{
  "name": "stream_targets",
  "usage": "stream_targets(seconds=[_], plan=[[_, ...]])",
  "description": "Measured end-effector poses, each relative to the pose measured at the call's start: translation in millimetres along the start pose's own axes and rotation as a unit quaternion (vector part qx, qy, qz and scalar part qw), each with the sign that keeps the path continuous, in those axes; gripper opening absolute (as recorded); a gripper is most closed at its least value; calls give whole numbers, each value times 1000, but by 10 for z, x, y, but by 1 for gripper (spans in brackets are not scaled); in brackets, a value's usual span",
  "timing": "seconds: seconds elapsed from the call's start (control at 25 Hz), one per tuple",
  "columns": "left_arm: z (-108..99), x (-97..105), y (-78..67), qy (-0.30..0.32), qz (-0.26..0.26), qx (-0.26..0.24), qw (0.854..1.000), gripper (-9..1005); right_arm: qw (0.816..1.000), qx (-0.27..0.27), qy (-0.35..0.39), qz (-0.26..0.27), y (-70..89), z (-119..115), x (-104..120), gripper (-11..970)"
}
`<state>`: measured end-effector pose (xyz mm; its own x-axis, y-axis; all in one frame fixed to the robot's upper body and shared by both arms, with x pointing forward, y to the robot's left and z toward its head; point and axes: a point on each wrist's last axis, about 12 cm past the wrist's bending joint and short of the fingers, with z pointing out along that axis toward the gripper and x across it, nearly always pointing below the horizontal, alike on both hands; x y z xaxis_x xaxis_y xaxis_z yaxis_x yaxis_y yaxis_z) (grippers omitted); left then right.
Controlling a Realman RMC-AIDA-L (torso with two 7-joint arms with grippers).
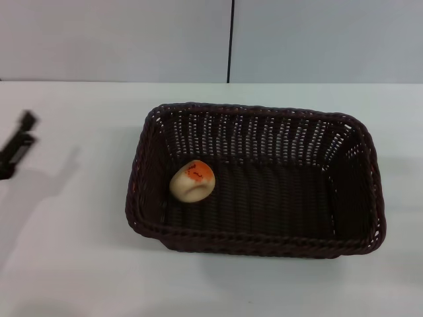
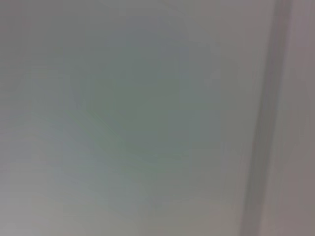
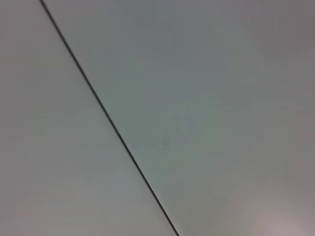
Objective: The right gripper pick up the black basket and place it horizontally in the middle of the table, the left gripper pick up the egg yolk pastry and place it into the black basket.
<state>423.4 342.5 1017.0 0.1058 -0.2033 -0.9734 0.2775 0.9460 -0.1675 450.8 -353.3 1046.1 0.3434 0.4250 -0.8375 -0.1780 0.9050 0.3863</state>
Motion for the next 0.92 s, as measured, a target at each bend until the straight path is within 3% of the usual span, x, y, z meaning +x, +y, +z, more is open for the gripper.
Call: stream_targets(seconds=[0.04, 0.12, 0.32, 0.68, 0.88, 0.92], plan=[[0, 0, 0, 0, 0, 0, 1000, 829, 1000, 0, 0, 0, 0, 0, 0, 721], [-154, 4, 35, -24, 8, -69, 997, 829, 999, 24, -1, -35, 14, 23, 62, 720], [-253, 32, 45, -27, 19, -112, 993, 829, 998, 35, 5, -58, 23, 91, 112, 719], [-223, 53, 30, -21, 27, -114, 993, 829, 996, 57, 34, -59, -29, 177, 192, 719], [-153, 109, -13, -3, 77, -117, 990, 829, 996, 56, 31, -66, -40, 196, 175, 719], [-92, 119, -21, 3, 105, -111, 988, 829, 996, 53, 25, -66, -32, 195, 163, 719]])
